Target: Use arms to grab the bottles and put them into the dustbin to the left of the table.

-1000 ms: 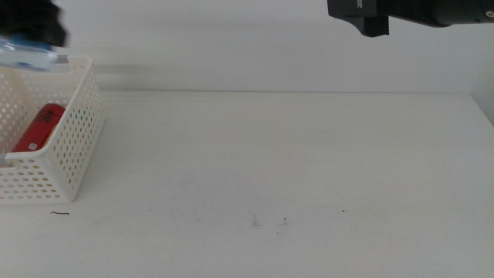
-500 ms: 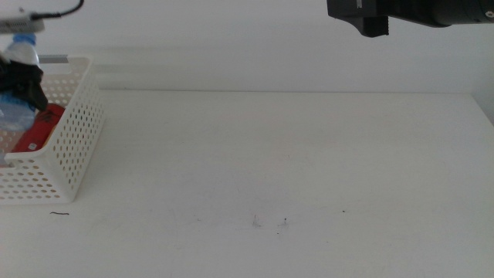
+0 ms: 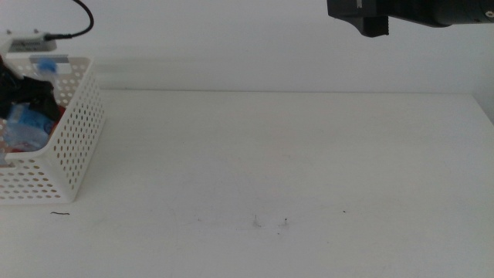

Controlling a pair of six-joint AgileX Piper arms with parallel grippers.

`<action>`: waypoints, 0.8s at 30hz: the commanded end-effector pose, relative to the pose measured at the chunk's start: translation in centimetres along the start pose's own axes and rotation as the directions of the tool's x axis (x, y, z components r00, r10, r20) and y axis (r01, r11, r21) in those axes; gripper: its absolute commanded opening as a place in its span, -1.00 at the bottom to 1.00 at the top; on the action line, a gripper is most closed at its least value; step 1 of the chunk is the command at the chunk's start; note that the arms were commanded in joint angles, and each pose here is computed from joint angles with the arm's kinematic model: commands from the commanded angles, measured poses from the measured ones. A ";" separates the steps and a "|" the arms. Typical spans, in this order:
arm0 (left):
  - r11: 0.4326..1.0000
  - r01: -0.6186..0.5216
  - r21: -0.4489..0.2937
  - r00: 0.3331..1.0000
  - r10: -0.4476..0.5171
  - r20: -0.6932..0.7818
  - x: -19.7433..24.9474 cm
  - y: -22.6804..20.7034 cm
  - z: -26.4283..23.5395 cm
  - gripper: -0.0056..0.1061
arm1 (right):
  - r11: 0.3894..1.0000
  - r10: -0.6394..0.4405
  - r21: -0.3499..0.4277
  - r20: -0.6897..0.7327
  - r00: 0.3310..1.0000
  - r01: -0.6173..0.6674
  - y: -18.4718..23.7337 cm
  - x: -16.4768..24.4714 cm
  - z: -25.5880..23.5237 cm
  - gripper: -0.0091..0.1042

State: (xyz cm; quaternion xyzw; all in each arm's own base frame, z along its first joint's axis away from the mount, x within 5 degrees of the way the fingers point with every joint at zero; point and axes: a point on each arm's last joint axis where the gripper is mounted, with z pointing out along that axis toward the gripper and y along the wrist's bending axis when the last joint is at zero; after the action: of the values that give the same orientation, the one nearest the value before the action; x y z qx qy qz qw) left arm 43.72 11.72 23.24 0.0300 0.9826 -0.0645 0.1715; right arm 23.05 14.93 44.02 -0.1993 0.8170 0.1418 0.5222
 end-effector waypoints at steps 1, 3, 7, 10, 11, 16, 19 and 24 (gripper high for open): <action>1.000 -0.014 -0.008 0.998 0.014 0.059 -0.6 -0.3 -1.5 0.78 | 1.000 -0.009 -0.004 0.022 1.000 0.009 0.1 -0.4 -0.2 0.79; 1.000 -0.007 0.011 0.997 0.006 0.075 -0.7 -0.7 -2.2 0.78 | 1.000 -0.009 -0.004 0.022 1.000 0.009 0.1 -0.4 -0.2 0.79; 1.000 0.001 0.000 0.994 -0.001 0.111 -0.8 -2.3 -5.3 0.78 | 1.000 -0.009 -0.004 0.022 1.000 0.009 0.1 -0.4 -0.2 0.79; 0.997 -0.008 -0.073 0.991 0.018 0.136 -0.5 -4.3 -8.2 0.78 | 1.000 -0.009 -0.004 0.022 1.000 0.009 0.1 -0.4 -0.2 0.79; 0.995 -0.009 -0.095 0.989 0.023 0.147 -0.3 -5.0 -9.1 0.78 | 1.000 -0.009 -0.004 0.022 1.000 0.009 0.1 -0.4 -0.2 0.79; 0.998 -0.008 -0.059 0.937 0.028 0.349 1.3 -11.2 -14.9 0.77 | 1.000 -0.009 -0.004 0.022 1.000 0.009 0.1 -0.4 -0.2 0.79; 0.998 -0.053 -0.036 0.881 0.064 0.469 3.4 -14.7 -18.8 0.77 | 1.000 -0.009 -0.004 0.022 1.000 0.009 0.1 -0.4 -0.2 0.79; 0.992 -0.124 0.008 0.844 0.102 0.526 7.4 -18.3 -23.5 0.77 | 1.000 -0.009 -0.004 0.022 1.000 0.009 0.1 -0.4 -0.2 0.79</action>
State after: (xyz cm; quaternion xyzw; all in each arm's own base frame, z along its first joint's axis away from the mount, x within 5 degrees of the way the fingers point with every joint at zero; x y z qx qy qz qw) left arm 28.69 -2.38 44.28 0.0721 0.8955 -0.0695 0.4337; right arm 23.05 14.94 44.03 -0.1993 0.8165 0.1421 0.5228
